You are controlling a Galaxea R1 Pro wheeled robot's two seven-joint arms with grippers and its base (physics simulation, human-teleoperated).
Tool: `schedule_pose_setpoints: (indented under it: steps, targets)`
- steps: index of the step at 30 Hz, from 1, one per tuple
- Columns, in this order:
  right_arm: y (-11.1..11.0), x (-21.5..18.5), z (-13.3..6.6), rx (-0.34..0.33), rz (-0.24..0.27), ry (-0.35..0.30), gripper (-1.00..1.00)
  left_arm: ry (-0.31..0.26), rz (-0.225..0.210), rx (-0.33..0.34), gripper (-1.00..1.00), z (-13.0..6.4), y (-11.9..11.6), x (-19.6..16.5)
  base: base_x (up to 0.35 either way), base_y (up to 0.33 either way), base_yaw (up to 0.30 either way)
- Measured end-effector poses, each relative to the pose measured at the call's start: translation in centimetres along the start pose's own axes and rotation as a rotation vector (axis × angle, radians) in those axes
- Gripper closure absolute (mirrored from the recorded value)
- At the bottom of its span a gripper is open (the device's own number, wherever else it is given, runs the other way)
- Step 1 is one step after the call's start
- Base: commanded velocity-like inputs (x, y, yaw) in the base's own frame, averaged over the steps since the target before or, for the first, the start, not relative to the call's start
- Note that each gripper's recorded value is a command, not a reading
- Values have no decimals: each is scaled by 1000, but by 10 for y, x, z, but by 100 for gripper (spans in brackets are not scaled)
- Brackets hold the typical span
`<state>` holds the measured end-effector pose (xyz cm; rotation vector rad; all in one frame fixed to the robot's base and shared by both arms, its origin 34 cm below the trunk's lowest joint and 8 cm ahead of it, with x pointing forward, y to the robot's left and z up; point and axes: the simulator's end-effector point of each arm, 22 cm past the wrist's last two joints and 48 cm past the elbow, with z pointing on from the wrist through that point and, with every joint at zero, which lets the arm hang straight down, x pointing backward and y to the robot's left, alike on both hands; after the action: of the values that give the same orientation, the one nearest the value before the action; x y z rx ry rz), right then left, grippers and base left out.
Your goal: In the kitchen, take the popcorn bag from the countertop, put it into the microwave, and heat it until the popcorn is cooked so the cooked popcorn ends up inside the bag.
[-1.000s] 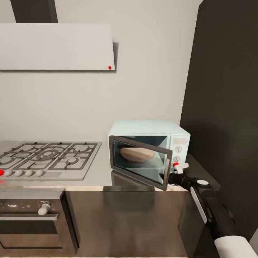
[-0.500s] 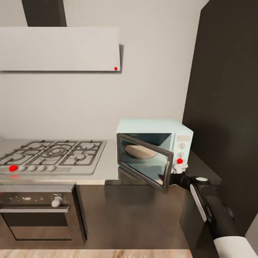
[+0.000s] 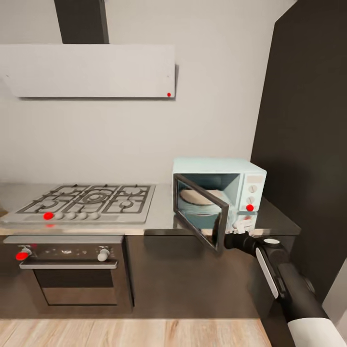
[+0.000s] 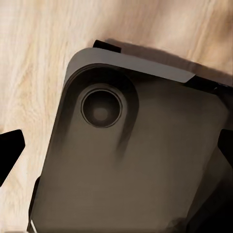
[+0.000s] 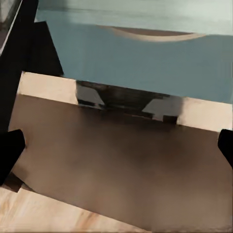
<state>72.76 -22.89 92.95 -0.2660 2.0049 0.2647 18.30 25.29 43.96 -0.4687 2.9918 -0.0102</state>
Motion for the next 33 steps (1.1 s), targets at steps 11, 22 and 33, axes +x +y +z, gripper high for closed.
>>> schedule_pose_setpoints:
  steps: [11, 22, 33]
  targets:
    - [36, 0, -1, -161, -1, -7, -100, 0, -1, 0, -100, 0, 0, 0, -202, 202, 0]
    - [63, -10, -5, -254, 3, -37, -100, 0, 1, 0, -100, 0, 0, 0, -97, 149, 0]
    - [54, -27, -4, -207, 9, -118, -100, -1, 2, 0, -100, 0, 0, 0, -1, 17, 0]
